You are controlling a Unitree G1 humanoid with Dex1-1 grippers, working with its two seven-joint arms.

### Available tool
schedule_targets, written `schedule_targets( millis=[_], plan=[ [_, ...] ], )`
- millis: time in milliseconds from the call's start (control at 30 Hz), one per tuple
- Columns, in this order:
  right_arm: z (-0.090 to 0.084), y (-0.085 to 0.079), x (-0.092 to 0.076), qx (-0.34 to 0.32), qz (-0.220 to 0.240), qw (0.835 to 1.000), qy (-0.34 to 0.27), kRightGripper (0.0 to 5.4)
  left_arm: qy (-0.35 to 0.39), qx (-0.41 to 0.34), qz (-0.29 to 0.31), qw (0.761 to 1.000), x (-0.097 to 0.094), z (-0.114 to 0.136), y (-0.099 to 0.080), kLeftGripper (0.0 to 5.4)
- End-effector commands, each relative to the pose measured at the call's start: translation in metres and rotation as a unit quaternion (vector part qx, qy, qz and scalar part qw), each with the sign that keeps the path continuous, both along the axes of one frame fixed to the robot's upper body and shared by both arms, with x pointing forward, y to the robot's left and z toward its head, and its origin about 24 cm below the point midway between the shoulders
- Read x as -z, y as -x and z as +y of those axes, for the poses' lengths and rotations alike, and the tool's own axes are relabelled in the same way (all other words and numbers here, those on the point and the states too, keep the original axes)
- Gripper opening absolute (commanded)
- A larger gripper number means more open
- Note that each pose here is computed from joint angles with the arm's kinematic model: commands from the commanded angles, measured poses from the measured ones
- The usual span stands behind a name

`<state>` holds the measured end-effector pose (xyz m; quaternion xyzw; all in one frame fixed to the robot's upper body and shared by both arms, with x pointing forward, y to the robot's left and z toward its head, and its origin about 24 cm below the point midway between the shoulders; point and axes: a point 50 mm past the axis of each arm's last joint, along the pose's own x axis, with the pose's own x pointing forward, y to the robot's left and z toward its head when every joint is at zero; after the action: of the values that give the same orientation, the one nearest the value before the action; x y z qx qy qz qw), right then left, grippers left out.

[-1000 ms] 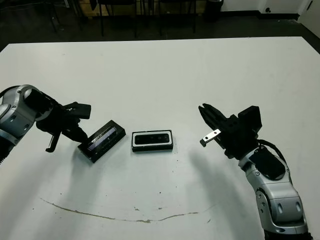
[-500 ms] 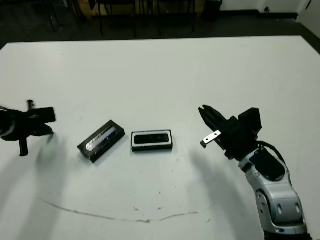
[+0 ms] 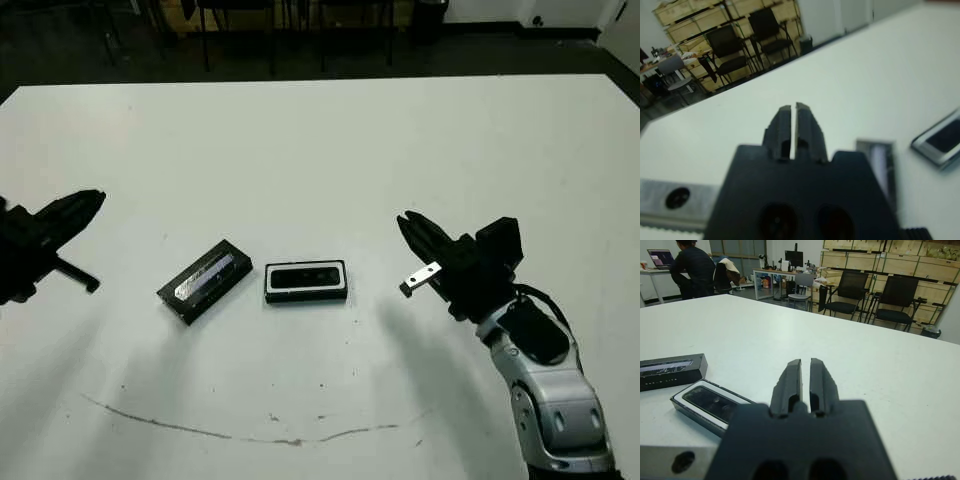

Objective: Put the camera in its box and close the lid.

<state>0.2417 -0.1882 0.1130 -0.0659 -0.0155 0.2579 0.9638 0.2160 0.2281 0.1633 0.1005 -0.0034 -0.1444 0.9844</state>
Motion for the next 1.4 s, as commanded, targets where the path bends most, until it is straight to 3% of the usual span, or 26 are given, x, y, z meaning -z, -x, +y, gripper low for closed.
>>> schedule_targets(
  millis=[33,267,467,833,1133,1400],
  plan=[
    [-0.003,0.001,0.004,0.002,0.021,1.000,-0.005,0.01,0.043,-0.011,0.022,0.999,0.002,-0.007,0.005,0.00],
    [-0.002,0.001,0.003,0.004,0.020,1.000,0.002,0.01,0.058,-0.026,0.049,0.997,0.009,-0.026,0.011,0.00],
    [-0.001,0.002,0.001,0.008,0.020,1.000,0.008,0.00,-0.019,-0.010,0.034,0.999,0.018,-0.042,0.014,0.31],
    [0.000,0.005,0.002,0.012,0.021,1.000,0.006,0.00,-0.069,0.114,0.110,0.985,0.038,-0.051,0.012,2.29],
    [0.000,0.004,0.004,0.009,0.024,1.000,-0.001,0.00,-0.084,0.119,0.123,0.982,0.047,-0.045,0.008,3.96],
    [0.000,0.005,0.004,0.004,0.012,1.000,0.011,0.00,-0.036,0.104,0.163,0.981,0.056,-0.042,0.005,5.39]
  ],
)
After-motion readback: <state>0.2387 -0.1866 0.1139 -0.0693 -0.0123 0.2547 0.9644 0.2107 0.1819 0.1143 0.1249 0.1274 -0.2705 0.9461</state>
